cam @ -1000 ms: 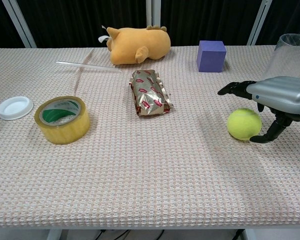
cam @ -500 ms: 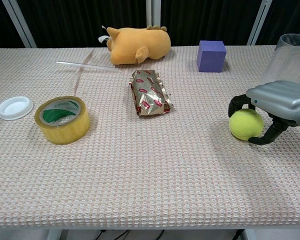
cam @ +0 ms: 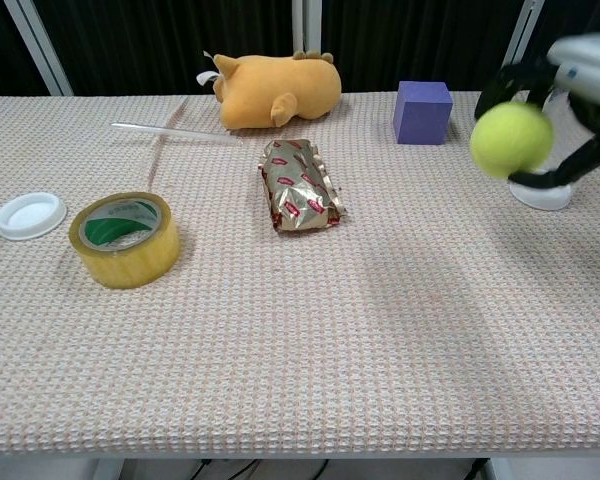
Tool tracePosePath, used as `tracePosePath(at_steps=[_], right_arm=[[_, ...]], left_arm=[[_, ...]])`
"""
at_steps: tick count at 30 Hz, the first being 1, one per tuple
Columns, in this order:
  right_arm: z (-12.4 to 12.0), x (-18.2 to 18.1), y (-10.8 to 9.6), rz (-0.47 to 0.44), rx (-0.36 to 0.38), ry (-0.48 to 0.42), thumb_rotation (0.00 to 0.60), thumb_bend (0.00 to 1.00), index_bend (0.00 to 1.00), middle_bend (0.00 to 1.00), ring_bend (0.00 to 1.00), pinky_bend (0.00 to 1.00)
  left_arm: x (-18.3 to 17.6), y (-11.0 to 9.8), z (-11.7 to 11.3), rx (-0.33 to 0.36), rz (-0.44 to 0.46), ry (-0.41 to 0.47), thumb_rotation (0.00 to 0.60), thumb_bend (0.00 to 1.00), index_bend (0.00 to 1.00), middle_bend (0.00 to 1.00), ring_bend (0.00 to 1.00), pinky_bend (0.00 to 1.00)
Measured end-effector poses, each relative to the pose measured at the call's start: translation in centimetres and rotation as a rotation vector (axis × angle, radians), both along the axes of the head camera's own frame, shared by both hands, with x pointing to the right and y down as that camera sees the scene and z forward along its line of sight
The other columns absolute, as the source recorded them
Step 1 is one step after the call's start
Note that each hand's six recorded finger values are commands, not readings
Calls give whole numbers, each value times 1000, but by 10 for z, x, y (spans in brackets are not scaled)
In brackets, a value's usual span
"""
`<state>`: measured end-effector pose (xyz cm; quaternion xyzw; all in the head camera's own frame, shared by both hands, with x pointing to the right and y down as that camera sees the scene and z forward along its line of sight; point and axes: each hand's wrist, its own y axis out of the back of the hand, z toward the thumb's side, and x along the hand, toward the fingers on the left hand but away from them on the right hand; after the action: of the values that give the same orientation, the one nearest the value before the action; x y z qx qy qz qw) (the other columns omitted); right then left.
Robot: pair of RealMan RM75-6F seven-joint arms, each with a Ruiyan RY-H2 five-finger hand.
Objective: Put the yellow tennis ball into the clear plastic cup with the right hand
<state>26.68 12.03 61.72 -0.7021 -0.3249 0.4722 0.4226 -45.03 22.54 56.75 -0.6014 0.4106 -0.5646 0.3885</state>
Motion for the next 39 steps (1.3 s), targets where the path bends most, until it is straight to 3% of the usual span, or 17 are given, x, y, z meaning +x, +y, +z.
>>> tracePosePath(at_steps=[6,10,19,30,39], right_arm=[[-56,31,-30,95,155,-37,600,319,643,521,550,783],[-60,57,-43,175,161,-3,600,320,643,521,549,782],[-31,107,-64,277,82,105,600,320,630,498,541,757],[-7,107,-78,276,50,143,600,313,580,464,499,724],[8,102,-78,243,-3,158,600,293,443,369,404,669]], left_arm=[[-1,1,1,-3,0,-2,600,20,0,0,0,17],[-1,1,1,-4,1,0,600,20,0,0,0,17],[-2,-1,4,-12,-4,1,600,20,0,0,0,18],[-9,0,10,-34,-24,-20,600,20,0,0,0,17],[-7,-3,8,-35,-23,-32,600,20,0,0,0,18]])
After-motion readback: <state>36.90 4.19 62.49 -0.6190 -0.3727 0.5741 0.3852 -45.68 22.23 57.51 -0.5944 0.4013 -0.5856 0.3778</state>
